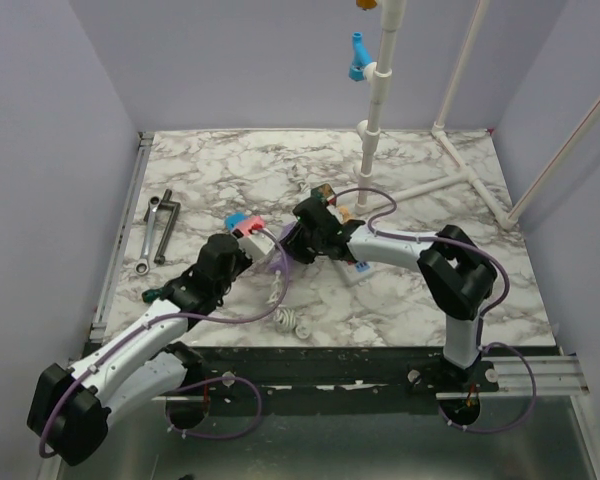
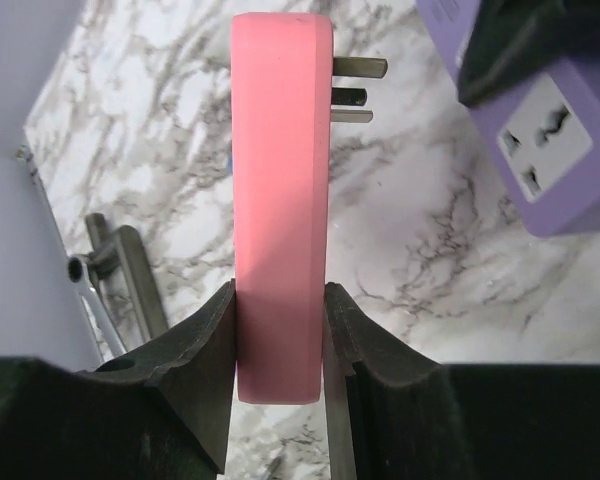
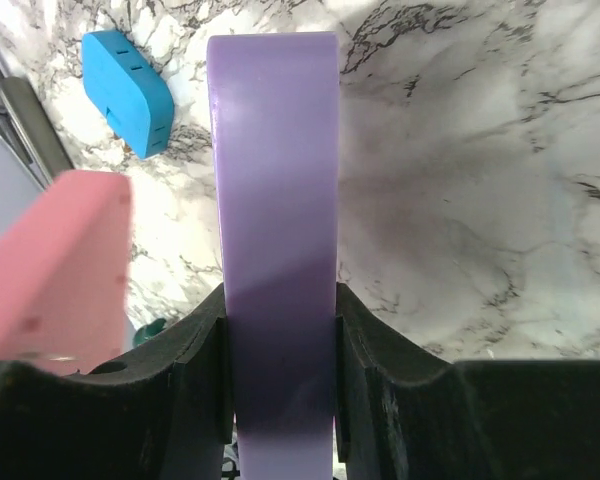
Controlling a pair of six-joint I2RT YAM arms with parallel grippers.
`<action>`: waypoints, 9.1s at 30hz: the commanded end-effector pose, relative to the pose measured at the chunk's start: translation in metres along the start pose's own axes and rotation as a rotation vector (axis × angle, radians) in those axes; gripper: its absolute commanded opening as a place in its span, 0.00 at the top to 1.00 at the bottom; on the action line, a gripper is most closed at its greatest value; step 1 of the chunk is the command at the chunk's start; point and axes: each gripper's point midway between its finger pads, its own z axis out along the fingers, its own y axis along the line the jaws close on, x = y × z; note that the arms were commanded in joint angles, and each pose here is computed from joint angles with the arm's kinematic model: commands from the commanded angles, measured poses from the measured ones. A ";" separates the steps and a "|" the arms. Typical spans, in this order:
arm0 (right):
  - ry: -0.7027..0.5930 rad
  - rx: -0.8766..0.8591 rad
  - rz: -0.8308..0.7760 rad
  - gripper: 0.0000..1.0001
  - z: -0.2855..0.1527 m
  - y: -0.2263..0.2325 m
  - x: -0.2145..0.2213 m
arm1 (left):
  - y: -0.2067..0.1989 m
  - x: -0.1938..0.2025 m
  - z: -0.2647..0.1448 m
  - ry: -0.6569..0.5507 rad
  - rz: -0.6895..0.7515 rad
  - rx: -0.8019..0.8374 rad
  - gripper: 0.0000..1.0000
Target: Pull the plug off the socket
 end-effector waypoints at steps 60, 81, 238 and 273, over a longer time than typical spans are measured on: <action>-0.107 -0.010 -0.417 0.14 0.020 0.066 -0.080 | 0.005 0.082 0.013 0.196 0.067 0.097 0.17; -0.438 0.302 -0.591 0.00 -0.159 -0.026 -0.125 | 0.030 -0.043 -0.067 0.094 -0.192 0.346 0.02; -0.237 -0.324 -0.300 0.99 -0.116 0.073 0.018 | -0.054 -0.022 -0.031 0.441 -0.900 0.733 1.00; -0.081 -0.221 -0.277 0.28 -0.065 0.049 0.021 | -0.010 -0.008 -0.019 0.455 -0.717 0.451 1.00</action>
